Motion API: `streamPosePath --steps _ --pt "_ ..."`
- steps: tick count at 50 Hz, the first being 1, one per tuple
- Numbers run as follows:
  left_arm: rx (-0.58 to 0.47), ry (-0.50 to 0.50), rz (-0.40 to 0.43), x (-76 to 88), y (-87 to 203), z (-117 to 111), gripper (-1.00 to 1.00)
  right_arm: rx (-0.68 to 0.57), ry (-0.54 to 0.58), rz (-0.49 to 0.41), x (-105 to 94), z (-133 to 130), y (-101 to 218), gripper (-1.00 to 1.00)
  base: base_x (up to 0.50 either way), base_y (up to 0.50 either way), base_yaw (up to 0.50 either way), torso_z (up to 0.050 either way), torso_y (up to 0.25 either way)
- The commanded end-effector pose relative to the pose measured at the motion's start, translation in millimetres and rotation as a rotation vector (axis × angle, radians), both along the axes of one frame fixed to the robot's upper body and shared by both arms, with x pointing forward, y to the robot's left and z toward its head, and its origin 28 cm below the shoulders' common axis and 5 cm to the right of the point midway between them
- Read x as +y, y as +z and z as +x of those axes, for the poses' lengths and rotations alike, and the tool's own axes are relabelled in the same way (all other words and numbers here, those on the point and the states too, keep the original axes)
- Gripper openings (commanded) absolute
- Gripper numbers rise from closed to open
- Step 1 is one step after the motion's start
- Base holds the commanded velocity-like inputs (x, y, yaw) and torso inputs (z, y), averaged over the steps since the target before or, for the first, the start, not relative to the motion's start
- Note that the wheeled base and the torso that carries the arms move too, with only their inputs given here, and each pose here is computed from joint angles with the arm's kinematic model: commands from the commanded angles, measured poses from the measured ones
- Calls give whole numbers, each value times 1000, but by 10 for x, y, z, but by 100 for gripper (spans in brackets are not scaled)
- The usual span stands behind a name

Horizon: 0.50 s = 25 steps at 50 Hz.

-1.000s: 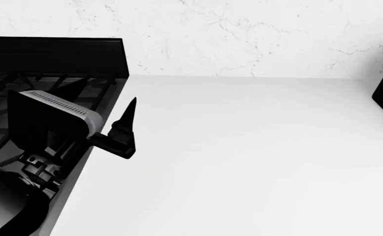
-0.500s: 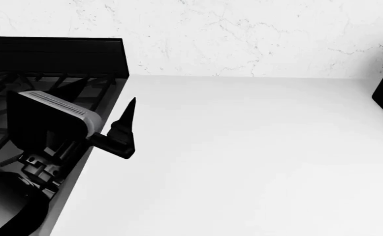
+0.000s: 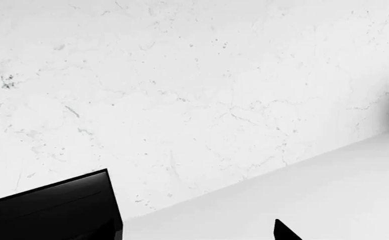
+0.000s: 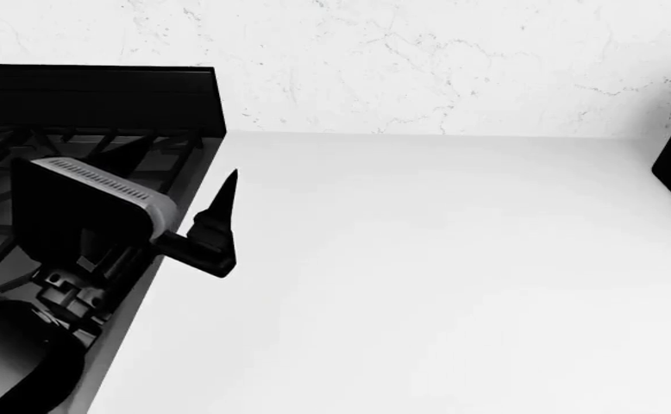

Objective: Pick the tomato, kiwi from the counter and place them in the cabinet. Then close the cabinet.

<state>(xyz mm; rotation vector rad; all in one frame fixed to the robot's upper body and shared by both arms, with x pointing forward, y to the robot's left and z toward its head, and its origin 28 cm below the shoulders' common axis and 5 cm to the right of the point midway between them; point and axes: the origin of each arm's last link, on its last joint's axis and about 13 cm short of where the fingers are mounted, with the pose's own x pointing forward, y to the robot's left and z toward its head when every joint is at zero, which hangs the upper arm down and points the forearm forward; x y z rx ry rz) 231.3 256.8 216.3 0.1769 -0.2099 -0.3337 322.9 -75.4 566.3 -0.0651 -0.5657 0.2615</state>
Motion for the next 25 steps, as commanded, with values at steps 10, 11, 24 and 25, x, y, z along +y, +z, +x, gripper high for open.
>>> streamPosePath --steps 10,11,24,25 --pt "1 0 -1 -2 -12 11 100 92 48 20 -21 51 -68 -100 0 0 0 0 0" --pt "1 0 -1 -2 -13 11 100 96 54 23 -21 56 -75 -100 0 0 0 0 0" --pt "3 0 0 -5 -19 9 100 179 11 48 -81 127 -190 -100 0 0 0 0 0" --pt "3 0 0 -5 -20 10 100 183 5 51 -88 131 -197 -100 0 0 0 0 0"
